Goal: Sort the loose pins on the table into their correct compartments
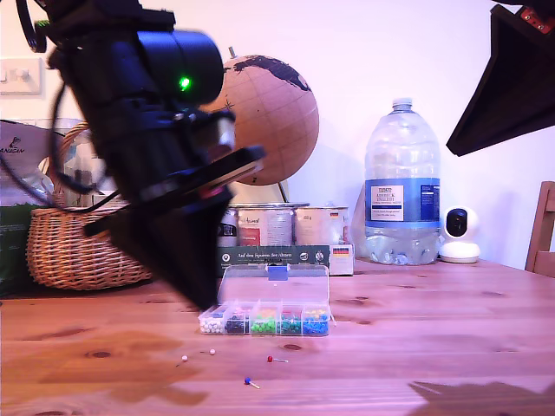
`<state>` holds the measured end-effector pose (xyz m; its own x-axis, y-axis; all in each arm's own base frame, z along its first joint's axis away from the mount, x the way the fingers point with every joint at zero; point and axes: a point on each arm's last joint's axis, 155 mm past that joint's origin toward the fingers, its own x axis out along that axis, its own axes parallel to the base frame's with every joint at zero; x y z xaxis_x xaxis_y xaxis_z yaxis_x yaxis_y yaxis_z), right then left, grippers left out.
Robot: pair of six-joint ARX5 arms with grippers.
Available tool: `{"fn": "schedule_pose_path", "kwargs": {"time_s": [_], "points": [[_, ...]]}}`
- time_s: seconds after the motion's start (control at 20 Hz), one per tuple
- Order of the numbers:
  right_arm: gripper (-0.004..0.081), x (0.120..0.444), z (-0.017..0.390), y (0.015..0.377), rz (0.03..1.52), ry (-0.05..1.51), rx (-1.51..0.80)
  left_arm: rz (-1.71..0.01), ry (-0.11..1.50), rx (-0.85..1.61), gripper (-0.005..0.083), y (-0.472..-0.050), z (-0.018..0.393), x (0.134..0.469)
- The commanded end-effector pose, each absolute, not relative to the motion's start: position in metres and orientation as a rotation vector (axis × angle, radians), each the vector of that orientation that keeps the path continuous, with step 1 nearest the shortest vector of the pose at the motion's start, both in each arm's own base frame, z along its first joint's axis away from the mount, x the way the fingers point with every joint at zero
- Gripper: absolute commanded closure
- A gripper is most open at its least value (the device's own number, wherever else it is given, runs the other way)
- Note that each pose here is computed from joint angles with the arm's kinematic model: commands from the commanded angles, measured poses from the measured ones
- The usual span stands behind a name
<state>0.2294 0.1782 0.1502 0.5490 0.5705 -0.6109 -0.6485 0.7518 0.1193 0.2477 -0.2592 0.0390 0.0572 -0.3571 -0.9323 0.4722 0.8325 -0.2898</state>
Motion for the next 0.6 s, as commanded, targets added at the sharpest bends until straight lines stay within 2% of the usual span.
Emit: {"fn": "schedule_pose_path", "kwargs": {"time_s": [0.0, 0.15, 0.35, 0.55], "points": [[0.0783, 0.228, 0.144, 0.179, 0.726, 0.689, -0.129, -0.625, 1.38, 0.091, 0.0762, -0.259, 0.04, 0.249], [0.0783, 0.228, 0.144, 0.179, 0.726, 0.689, -0.128, -0.608, 1.364, 0.109, 0.0678, -0.258, 0.048, 0.257], [0.0783, 0.229, 0.145, 0.179, 0.727, 0.681, -0.126, -0.547, 1.418, 0.168, 0.0677, -0.243, 0.04, 0.25], [0.0783, 0.23, 0.147, 0.18, 0.727, 0.672, -0.123, -0.528, 1.394, 0.18, 0.0677, -0.244, 0.034, 0.259]]}}
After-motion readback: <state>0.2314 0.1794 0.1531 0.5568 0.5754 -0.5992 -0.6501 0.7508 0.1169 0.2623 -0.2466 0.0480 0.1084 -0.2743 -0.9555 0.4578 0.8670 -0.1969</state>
